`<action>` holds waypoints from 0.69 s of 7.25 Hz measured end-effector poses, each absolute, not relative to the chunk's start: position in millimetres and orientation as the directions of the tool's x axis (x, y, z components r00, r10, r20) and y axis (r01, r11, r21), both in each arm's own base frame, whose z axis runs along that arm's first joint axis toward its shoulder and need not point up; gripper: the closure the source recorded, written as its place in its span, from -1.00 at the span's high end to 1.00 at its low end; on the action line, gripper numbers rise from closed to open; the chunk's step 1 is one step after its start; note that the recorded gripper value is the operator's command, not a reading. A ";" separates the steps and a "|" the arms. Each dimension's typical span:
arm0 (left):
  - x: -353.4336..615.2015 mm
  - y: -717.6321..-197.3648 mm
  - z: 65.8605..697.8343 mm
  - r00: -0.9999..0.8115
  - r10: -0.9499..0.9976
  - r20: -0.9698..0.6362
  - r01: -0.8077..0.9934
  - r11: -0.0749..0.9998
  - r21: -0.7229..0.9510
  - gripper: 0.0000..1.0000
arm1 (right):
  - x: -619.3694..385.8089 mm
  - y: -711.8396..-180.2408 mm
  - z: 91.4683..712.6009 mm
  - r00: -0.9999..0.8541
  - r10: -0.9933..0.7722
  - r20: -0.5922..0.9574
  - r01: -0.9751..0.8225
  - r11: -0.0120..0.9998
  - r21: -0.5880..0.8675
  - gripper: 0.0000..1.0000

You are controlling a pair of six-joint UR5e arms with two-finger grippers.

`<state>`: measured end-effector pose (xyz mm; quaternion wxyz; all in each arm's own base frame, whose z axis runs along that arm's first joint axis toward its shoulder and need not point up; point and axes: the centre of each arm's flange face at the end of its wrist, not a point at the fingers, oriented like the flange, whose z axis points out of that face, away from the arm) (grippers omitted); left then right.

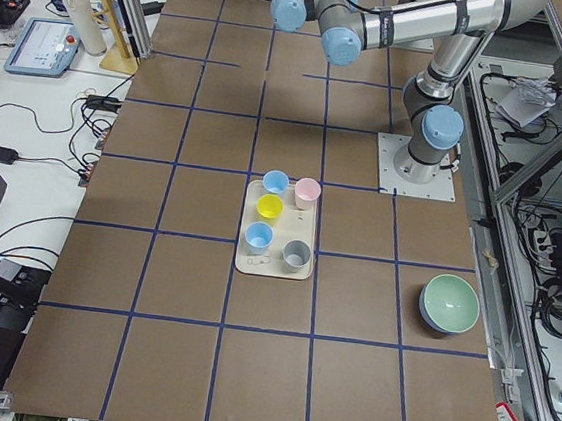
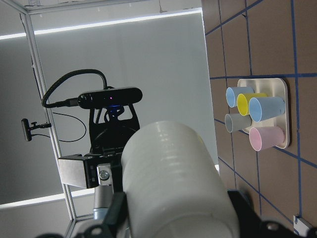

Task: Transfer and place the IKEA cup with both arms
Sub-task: 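Open the right gripper and pull back while the left gripper carries the cup away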

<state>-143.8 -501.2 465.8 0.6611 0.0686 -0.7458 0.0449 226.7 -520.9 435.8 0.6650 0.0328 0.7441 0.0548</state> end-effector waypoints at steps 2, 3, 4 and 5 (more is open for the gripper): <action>-143.3 -501.5 466.1 -0.117 -0.040 0.992 -0.163 0.986 0.020 -0.98 | 226.8 -521.2 436.3 -0.110 0.120 -0.987 -0.023 0.992 0.123 1.00; -143.2 -501.6 466.0 -0.118 -0.041 0.992 -0.163 0.986 0.021 -0.98 | 226.7 -521.7 436.7 -0.107 0.120 -0.987 -0.022 0.992 0.123 1.00; -142.9 -501.7 466.4 -0.118 -0.041 0.992 -0.164 0.986 0.021 -0.99 | 226.6 -522.5 435.9 -0.108 0.122 -0.987 -0.022 0.992 0.125 1.00; -142.6 -501.9 467.0 -0.118 -0.041 0.992 -0.164 0.986 0.021 -1.00 | 224.6 -524.3 435.1 -0.109 0.125 -0.986 -0.019 0.992 0.128 1.00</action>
